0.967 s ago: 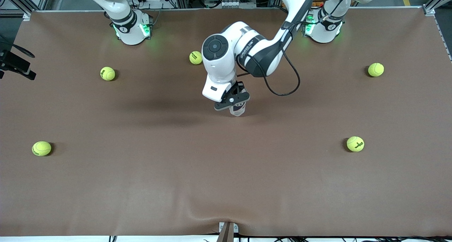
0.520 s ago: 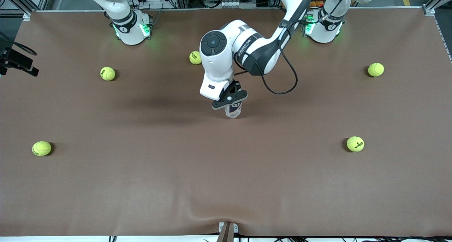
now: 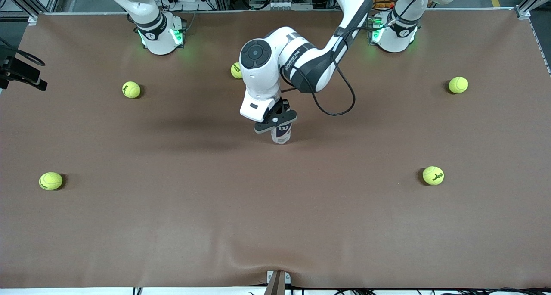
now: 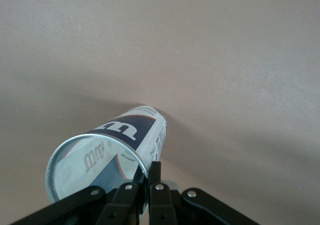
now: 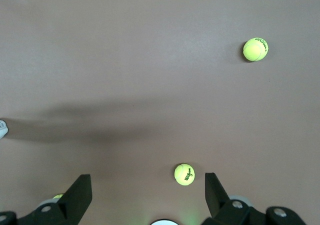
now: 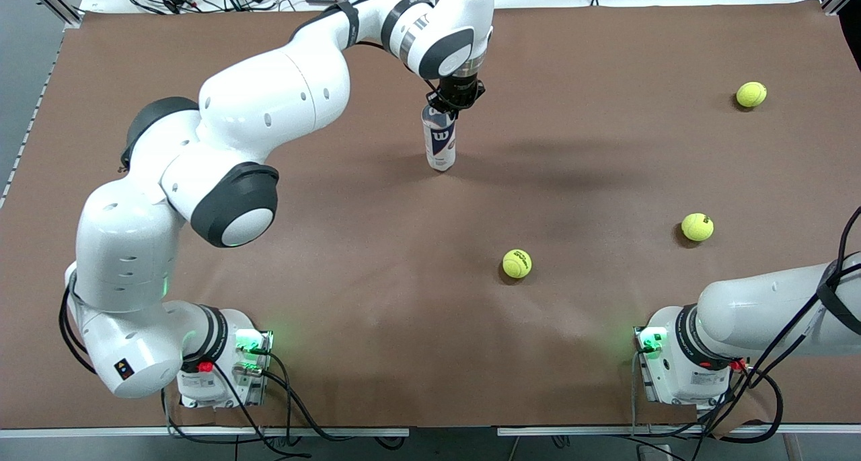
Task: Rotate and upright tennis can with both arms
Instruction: 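Lower the upright can onto the table with the left gripper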
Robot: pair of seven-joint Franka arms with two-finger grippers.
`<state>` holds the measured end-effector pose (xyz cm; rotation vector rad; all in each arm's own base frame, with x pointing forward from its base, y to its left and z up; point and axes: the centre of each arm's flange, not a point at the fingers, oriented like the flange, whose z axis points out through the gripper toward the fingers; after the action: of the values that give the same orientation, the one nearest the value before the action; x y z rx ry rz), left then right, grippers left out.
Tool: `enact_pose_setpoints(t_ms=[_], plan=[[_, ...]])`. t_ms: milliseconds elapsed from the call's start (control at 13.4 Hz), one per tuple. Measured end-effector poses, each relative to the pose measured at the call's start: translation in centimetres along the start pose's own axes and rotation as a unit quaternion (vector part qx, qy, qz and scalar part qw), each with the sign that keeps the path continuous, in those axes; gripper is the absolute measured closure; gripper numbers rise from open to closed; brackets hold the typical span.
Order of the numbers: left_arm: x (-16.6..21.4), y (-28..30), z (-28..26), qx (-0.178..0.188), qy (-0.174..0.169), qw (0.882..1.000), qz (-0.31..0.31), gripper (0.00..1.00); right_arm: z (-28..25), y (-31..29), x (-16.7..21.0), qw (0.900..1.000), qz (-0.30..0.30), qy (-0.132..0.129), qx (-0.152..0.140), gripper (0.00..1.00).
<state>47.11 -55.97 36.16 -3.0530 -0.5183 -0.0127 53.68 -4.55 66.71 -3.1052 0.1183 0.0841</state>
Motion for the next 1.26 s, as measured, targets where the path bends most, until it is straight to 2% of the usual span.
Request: enact_pose_setpoints(t_ms=[149,372,446,595,669,743,1115,1264], plan=[[0.0,0.0,0.0,0.0,0.0,1.0,0.0,0.91,-0.1,0.0,-0.1,1.0,0.0,0.001,0.0,0.0],[0.0,0.0,0.0,0.0,0.0,1.0,-0.001,0.67,-0.2,0.0,-0.1,1.0,0.0,0.002,0.0,0.0],[0.0,0.0,0.0,0.0,0.0,1.0,-0.001,0.67,-0.2,0.0,-0.1,1.0,0.0,0.002,0.0,0.0],[0.1,0.0,-0.1,-0.002,0.001,1.0,-0.001,0.56,-0.2,0.0,-0.1,1.0,0.0,0.002,0.0,0.0],[0.1,0.0,-0.2,-0.004,0.002,1.0,-0.001,0.55,-0.2,0.0,-0.1,1.0,0.0,0.002,0.0,0.0],[0.1,0.1,-0.5,-0.006,0.003,1.0,-0.001,0.49,-0.2,0.0,-0.1,1.0,0.0,0.002,-0.001,0.0],[1.0,-0.5,-4.3,-0.032,0.013,0.999,-0.015,0.01,-0.2,0.0,-0.1,1.0,0.0,0.002,-0.001,0.0],[3.0,-1.7,-6.5,-0.044,0.018,0.998,-0.032,0.0,-0.2,0.0,-0.1,1.0,0.0,0.002,-0.001,0.0]])
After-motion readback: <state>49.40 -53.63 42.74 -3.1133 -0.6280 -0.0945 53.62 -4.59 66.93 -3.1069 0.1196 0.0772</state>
